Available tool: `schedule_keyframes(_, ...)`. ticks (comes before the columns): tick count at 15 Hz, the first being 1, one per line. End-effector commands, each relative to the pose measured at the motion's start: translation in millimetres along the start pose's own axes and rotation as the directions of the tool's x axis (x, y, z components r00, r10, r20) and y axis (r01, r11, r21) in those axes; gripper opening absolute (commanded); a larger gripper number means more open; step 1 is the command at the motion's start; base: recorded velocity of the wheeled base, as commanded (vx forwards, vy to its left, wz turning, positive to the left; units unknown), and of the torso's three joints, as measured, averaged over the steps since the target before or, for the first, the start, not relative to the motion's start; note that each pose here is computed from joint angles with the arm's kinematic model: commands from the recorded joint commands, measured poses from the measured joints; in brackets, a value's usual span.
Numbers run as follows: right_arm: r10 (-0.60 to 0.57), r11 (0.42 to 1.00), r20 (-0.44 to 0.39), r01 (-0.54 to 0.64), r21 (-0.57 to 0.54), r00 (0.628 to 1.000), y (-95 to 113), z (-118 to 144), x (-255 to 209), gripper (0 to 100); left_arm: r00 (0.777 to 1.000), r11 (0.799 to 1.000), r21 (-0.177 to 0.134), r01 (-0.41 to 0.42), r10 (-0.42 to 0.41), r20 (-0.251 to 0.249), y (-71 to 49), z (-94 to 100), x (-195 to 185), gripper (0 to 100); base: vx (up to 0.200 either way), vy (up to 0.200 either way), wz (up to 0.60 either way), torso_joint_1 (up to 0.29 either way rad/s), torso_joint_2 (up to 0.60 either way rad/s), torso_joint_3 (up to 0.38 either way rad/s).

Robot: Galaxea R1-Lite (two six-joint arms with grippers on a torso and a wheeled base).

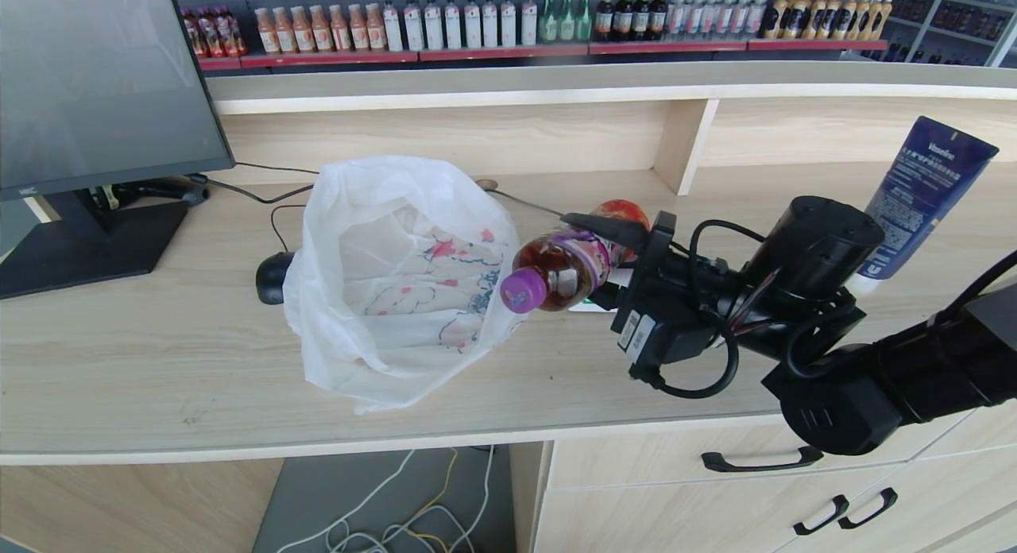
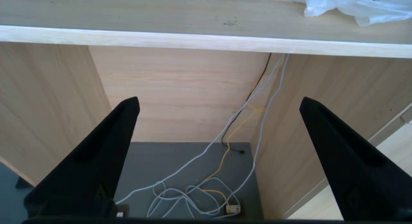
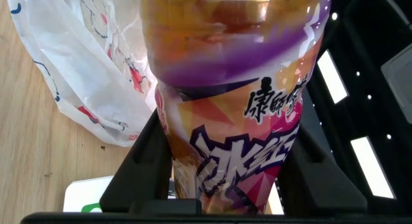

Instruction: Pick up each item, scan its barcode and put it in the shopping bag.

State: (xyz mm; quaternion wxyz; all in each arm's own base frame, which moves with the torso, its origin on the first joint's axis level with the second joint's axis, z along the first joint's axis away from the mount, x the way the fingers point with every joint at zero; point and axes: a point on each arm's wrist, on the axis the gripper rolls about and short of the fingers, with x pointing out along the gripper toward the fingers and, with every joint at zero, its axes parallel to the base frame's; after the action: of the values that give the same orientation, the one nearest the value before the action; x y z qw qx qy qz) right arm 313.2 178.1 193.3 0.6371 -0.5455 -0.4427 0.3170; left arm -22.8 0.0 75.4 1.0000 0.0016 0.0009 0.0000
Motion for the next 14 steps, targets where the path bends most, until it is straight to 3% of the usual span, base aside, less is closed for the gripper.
schedule_keyframes(1,-0.001,1.000,0.001,0.001,-0.003,1.000,-1,1,0,0,1.000,1.000,0.000,0.000,0.000,0.000,0.0,0.0,0,100,0.000,0.000,0.00,0.000,0.00,0.000)
schedule_keyframes(9,-0.004,1.000,0.002,0.004,-0.001,1.000,-2,1,-1,0,1.000,1.000,0.000,0.000,0.000,0.002,0.0,0.1,0,100,0.000,0.000,0.00,0.000,0.00,0.000)
schedule_keyframes(14,-0.066,0.998,0.011,0.066,0.008,0.998,-31,12,-6,0,1.000,1.000,0.000,0.000,0.000,0.002,0.0,0.1,0,100,0.000,0.000,0.00,0.000,0.00,0.000)
